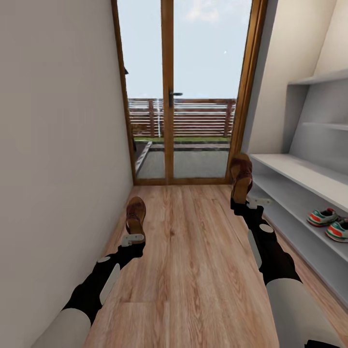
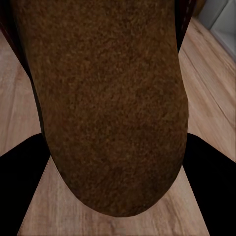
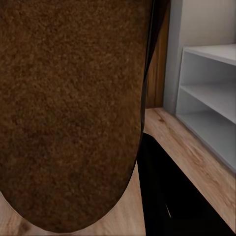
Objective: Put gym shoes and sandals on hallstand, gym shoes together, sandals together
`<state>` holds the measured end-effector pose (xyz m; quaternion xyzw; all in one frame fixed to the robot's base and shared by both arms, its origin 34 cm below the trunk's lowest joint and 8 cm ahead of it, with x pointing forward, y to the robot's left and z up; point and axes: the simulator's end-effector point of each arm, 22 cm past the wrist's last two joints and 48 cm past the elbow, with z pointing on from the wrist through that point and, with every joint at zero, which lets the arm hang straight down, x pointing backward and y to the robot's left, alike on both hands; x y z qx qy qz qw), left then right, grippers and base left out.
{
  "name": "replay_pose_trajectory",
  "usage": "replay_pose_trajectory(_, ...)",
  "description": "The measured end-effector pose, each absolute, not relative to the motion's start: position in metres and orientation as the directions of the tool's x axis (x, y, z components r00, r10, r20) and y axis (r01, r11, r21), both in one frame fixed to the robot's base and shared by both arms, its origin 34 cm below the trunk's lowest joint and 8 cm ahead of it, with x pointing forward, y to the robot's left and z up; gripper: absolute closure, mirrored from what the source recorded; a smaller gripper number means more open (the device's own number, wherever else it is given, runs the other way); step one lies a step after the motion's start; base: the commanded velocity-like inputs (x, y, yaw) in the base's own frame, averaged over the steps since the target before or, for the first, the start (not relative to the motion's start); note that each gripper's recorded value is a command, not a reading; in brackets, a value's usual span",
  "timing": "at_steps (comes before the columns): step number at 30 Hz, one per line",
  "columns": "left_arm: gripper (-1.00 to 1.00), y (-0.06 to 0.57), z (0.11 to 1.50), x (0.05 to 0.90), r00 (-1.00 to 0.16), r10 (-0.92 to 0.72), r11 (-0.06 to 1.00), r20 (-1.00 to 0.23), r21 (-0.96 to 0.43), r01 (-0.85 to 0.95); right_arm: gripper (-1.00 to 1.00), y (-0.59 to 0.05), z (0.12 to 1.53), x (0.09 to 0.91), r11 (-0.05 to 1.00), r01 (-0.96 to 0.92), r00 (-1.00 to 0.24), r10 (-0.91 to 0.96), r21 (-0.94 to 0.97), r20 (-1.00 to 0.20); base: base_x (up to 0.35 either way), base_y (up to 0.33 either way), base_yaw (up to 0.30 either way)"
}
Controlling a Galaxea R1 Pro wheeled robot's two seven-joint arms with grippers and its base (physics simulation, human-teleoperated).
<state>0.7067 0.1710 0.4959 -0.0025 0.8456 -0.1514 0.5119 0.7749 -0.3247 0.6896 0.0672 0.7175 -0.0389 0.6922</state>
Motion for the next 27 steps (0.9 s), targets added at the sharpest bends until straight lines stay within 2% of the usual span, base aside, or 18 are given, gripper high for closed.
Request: replay_pose_trajectory(27,1.00,0.1712,0.4958,0.7067,-0.476,-0.159,0.954,-0.865,-0.258,0.151,1.00,-0.3248,0.6896,0.7749,0.988,0.150,-0.033,0.042,0.036,-0.999,0.347,0.000,0.000)
